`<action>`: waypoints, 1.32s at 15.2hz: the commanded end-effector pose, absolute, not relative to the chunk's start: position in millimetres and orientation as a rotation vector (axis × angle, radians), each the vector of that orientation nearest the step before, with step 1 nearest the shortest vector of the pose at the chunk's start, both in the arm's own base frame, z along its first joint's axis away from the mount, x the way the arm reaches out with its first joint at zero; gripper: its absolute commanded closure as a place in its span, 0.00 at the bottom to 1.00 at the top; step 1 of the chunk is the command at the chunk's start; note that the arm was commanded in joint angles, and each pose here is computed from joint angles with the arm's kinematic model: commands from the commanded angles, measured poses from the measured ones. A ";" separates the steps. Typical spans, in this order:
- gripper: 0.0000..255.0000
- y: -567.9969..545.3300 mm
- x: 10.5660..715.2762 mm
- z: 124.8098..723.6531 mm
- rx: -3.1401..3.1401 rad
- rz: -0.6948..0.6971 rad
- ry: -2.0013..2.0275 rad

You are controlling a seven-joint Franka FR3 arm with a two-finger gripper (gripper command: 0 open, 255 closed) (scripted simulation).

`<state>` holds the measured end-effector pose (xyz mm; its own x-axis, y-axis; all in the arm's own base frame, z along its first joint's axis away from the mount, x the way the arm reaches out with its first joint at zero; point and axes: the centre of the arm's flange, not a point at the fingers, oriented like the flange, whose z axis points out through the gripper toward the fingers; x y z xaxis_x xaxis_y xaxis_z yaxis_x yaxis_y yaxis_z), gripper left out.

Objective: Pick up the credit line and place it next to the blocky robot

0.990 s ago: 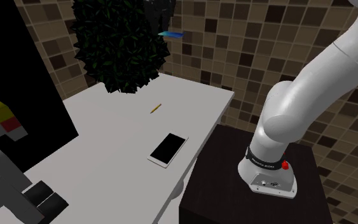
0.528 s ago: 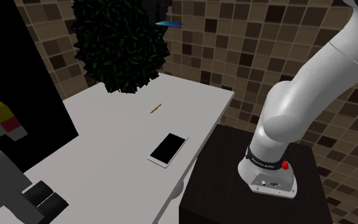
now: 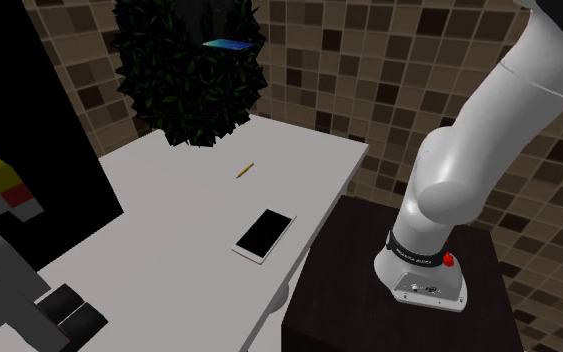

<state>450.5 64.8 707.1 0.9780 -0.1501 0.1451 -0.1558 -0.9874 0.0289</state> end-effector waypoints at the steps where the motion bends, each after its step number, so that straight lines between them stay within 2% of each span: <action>1: 1.00 90.0 460.0 707.3 3.085 0.221 -0.241; 16: 1.00 277.0 530.5 708.4 3.085 0.221 -0.241; 20: 1.00 277.0 530.5 687.3 3.085 0.221 -0.241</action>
